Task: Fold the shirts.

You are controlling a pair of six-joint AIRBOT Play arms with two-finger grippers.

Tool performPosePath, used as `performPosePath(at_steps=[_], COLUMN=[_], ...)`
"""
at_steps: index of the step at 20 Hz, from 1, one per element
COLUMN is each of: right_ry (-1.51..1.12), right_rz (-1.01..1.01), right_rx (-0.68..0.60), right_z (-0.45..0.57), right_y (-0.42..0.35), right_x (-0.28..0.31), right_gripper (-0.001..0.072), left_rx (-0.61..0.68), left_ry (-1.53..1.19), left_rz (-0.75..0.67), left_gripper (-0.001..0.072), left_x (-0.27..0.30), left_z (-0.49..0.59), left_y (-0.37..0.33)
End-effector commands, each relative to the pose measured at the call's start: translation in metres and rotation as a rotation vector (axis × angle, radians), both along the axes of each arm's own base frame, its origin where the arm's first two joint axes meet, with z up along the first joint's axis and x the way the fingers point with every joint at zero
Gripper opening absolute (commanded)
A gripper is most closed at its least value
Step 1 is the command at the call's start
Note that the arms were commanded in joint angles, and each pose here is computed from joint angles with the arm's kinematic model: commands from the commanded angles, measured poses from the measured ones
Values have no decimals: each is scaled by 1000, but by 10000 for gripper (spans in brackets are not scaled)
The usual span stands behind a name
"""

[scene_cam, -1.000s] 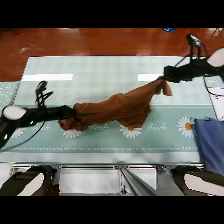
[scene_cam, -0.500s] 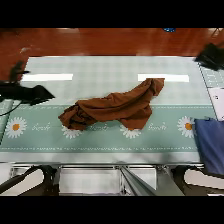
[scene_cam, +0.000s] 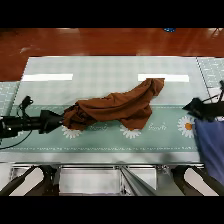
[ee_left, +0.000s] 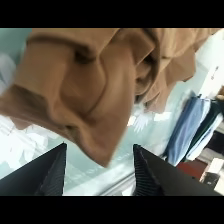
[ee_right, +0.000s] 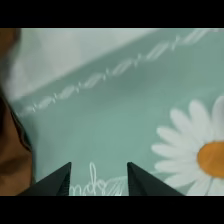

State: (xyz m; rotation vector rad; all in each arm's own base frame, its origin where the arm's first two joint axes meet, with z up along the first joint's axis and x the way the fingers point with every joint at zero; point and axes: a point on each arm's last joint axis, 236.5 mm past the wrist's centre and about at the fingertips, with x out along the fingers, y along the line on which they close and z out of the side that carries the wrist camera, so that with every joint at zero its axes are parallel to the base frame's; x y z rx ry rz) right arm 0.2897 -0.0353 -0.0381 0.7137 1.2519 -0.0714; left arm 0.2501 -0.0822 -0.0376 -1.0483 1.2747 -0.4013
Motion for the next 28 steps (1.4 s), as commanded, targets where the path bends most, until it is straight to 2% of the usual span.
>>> performPosePath(at_steps=[1, 3, 4, 5, 6, 9, 13, 16, 21, 22, 23, 24, 25, 28], right_ry=[59, 89, 96, 97, 89, 59, 83, 118, 163, 155, 137, 105, 39, -152], right_rz=[27, 27, 19, 10, 4, 17, 139, 179, 281, 298, 317, 344, 425, 568], right_rx=[79, 112, 134, 159, 198, 278, 264, 338, 352, 354, 357, 370, 397, 411], right_z=[-31, -40, -44, -46, -46, -37, -46, -55, -73, -72, -67, -57, -36, 56], right_y=[29, 38, 44, 49, 58, 78, 122, 168, 222, 230, 237, 244, 255, 256], right_x=[-35, -46, -49, -51, -52, -47, -46, -42, -25, -14, -3, 11, 25, 77], right_gripper=[398, 398, 398, 398, 398, 398, 398, 398, 397, 371, 279, 166, 16, 21], left_rx=[20, 41, 71, 91, 101, 105, 102, 94, 86, 86, 85, 89, 102, 65], left_ry=[-49, -99, -107, -108, -125, -138, -137, -135, -134, -133, -133, -150, -188, -327], left_rz=[77, 125, 132, 121, 82, 40, 37, 31, 22, 22, 22, 8, -22, 46], left_gripper=[509, 489, 383, 236, 10, 18, 18, 18, 18, 18, 18, 18, 18, 18], left_x=[15, 34, 39, 40, 39, 40, 39, 38, 36, 36, 36, 36, 38, 79], left_z=[-16, -15, -20, -24, -26, -28, -27, -26, -25, -25, -25, -23, -18, 39], left_y=[-7, -9, -10, -13, -19, -26, -26, -28, -30, -30, -30, -30, -28, -3])
